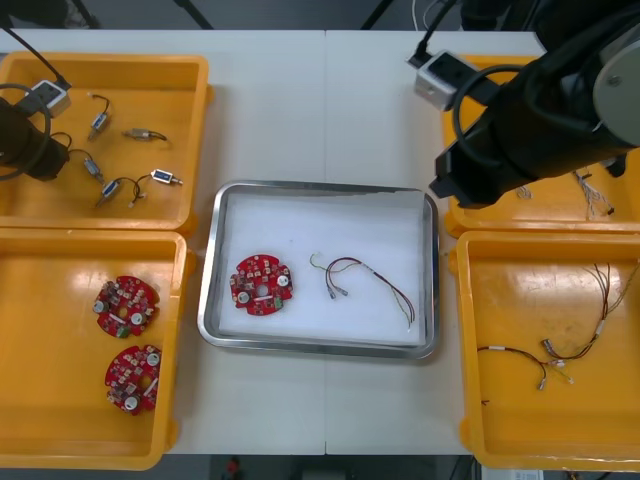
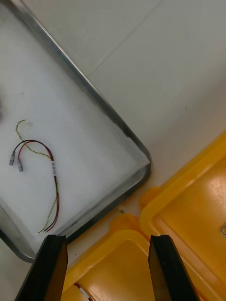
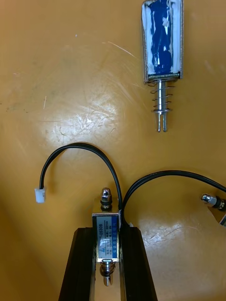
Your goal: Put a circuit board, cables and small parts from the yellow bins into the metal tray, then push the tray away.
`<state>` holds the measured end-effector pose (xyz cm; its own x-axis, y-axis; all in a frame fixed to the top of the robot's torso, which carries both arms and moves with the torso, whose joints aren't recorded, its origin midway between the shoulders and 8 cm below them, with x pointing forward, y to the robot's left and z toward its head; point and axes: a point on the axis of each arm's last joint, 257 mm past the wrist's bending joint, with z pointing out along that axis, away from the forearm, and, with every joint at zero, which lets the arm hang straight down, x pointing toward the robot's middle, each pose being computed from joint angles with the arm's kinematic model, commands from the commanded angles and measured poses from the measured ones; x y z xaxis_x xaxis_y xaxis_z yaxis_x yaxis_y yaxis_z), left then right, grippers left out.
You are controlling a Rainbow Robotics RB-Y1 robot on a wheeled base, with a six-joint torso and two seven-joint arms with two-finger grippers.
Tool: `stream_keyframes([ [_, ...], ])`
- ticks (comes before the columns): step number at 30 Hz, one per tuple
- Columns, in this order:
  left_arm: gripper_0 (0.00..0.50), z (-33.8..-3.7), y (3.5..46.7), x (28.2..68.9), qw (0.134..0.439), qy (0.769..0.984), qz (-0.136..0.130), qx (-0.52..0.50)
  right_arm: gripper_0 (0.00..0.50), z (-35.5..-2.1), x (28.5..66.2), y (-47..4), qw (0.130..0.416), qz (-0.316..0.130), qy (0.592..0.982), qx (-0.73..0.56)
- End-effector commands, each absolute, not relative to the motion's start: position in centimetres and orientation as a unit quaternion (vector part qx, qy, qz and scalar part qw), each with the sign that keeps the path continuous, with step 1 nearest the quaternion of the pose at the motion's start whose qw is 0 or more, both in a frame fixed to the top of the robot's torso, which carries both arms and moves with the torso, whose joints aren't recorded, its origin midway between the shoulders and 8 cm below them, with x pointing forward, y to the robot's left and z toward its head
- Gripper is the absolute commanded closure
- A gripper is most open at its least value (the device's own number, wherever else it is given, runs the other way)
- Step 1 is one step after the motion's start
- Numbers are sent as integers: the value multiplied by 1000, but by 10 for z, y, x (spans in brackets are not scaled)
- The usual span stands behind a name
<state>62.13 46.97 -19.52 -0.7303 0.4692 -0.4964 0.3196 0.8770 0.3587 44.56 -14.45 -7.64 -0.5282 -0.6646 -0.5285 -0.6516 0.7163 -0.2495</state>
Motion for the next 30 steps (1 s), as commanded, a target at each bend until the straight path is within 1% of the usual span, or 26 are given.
stream_keyframes([
  [1, 500, -167, 454, 633, 313, 908, 124, 248, 0, -52, 453, -191, 332, -42, 876, -348],
  [2, 500, -162, 453, 631, 312, 910, 117, 246, 0, -47, 457, -206, 337, -49, 880, -329],
  [3, 500, -162, 453, 631, 312, 910, 117, 246, 0, -47, 457, -206, 337, -49, 880, -329],
  [4, 500, -155, 451, 629, 311, 912, 110, 243, 0, -43, 462, -221, 340, -56, 886, -311],
  [5, 500, -155, 451, 629, 311, 912, 110, 243, 0, -43, 462, -221, 340, -56, 886, -311],
  [6, 500, -148, 450, 626, 310, 913, 104, 243, 0, -41, 466, -232, 338, -58, 891, -296],
  [14, 500, -119, 448, 617, 308, 915, 96, 241, 0, -29, 488, -287, 339, -39, 916, -209],
  [19, 500, -104, 446, 610, 303, 918, 93, 240, 0, -32, 497, -316, 328, -52, 927, -173],
  [24, 500, -94, 440, 603, 296, 921, 87, 236, 0, -41, 506, -338, 305, -56, 939, -146],
  [26, 500, -91, 435, 600, 293, 927, 81, 221, 0, -42, 509, -343, 299, -54, 943, -140],
  [30, 500, -80, 417, 588, 277, 938, 72, 196, 0, -44, 517, -365, 280, -71, 945, -151],
])
